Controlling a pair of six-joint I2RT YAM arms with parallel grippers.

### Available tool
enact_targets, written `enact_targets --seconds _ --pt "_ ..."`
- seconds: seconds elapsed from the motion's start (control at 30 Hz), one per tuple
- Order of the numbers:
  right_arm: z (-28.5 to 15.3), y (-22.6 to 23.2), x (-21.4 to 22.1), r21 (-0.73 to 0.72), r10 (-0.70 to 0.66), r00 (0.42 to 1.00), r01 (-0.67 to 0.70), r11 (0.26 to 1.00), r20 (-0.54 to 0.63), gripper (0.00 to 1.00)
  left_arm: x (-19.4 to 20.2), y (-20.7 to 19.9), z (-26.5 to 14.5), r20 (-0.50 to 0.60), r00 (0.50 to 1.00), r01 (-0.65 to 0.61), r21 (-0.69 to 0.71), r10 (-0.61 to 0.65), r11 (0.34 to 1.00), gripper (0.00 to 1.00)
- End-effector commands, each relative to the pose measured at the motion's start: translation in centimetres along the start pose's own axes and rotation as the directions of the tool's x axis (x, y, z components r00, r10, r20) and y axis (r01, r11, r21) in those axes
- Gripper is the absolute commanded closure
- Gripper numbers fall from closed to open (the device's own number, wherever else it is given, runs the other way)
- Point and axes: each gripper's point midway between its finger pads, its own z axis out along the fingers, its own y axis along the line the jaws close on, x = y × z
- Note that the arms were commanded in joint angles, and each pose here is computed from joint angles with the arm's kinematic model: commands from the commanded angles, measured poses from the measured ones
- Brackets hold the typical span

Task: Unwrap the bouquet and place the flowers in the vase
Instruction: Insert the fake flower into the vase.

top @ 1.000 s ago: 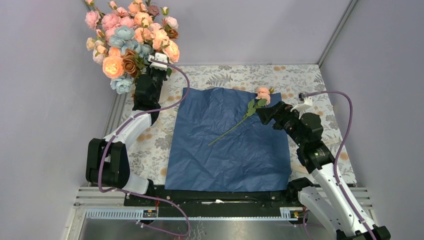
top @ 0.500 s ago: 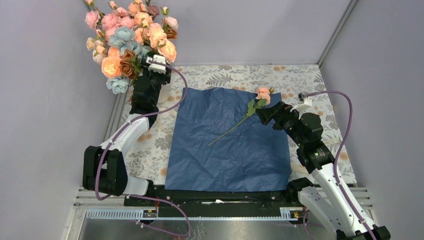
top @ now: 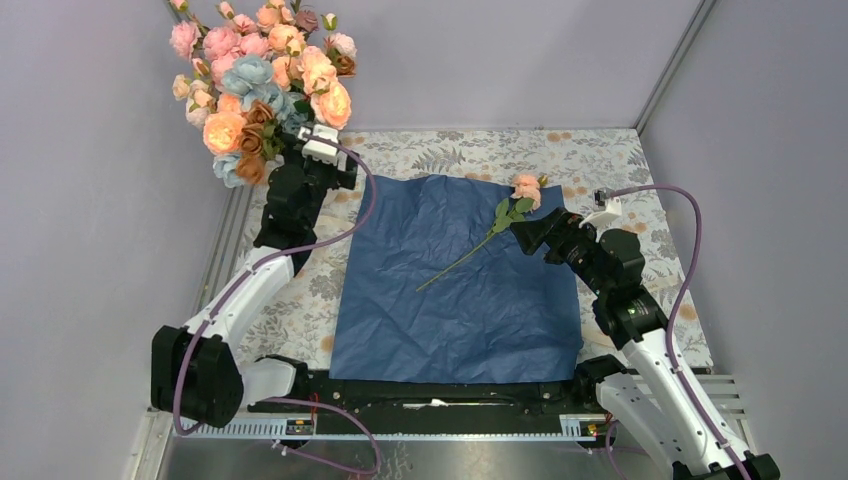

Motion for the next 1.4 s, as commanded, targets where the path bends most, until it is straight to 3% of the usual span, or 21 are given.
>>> enact_targets --seconds 0.0,0.2,0.33,0.57,0.83,0.9,1.0,1.1,1.23,1.37 --pt "-0.5 0.2 -0.2 -0.007 -0.011 1.0 0.011 1.0 0.005 0.08 -1.4 -1.9 -1.2 -0.043 0.998 0.045 0.074 -0.042 0.996 0.04" --pt "-1.2 -1.6 0.3 0.097 -0.011 1.0 0.013 0.995 -0.023 0.08 -0.8 -4.5 -3.3 -0.158 0.972 0.197 0.144 -0.174 0.97 0.03" --pt "-1.7 -2.5 1.0 0.149 0.003 0.999 0.005 0.989 -0.054 0.09 0.2 -5.4 -4.9 -0.264 0.927 0.307 0.131 -0.266 0.943 0.03" --pt "-2.3 -4.7 2.5 0.259 0.056 0.994 -0.031 0.965 -0.089 0.09 -0.2 -8.1 -8.9 -0.332 0.895 0.394 0.269 -0.299 0.879 0.01" --pt "-1.1 -6.4 4.3 0.349 0.143 0.979 -0.085 0.933 -0.143 0.23 -3.9 -10.8 -10.2 -0.405 0.855 0.489 0.42 -0.324 0.765 0.01" --pt "-0.2 -6.9 4.8 0.373 0.167 0.974 -0.099 0.923 -0.155 0.28 -3.7 -11.6 -10.2 -0.429 0.833 0.529 0.429 -0.349 0.732 0.01" --pt "0.7 -8.9 5.3 0.483 0.197 0.965 -0.09 0.871 -0.175 0.37 -3.8 -13.6 -10.8 -0.507 0.768 0.628 0.476 -0.392 0.615 0.01" --pt "2.2 -10.2 6.0 0.541 0.209 0.955 -0.065 0.839 -0.209 0.38 -3.2 -15.1 -11.2 -0.59 0.694 0.711 0.469 -0.413 0.525 0.01" --pt "5.1 -10.6 6.3 0.548 0.209 0.954 -0.059 0.834 -0.216 0.37 -0.4 -15.6 -11.6 -0.658 0.633 0.753 0.398 -0.408 0.524 0.01" --pt "8.9 -10.2 6.6 0.541 0.215 0.942 -0.043 0.84 -0.259 0.36 -0.7 -15.6 -11.7 -0.677 0.632 0.747 0.403 -0.376 0.529 0.01"
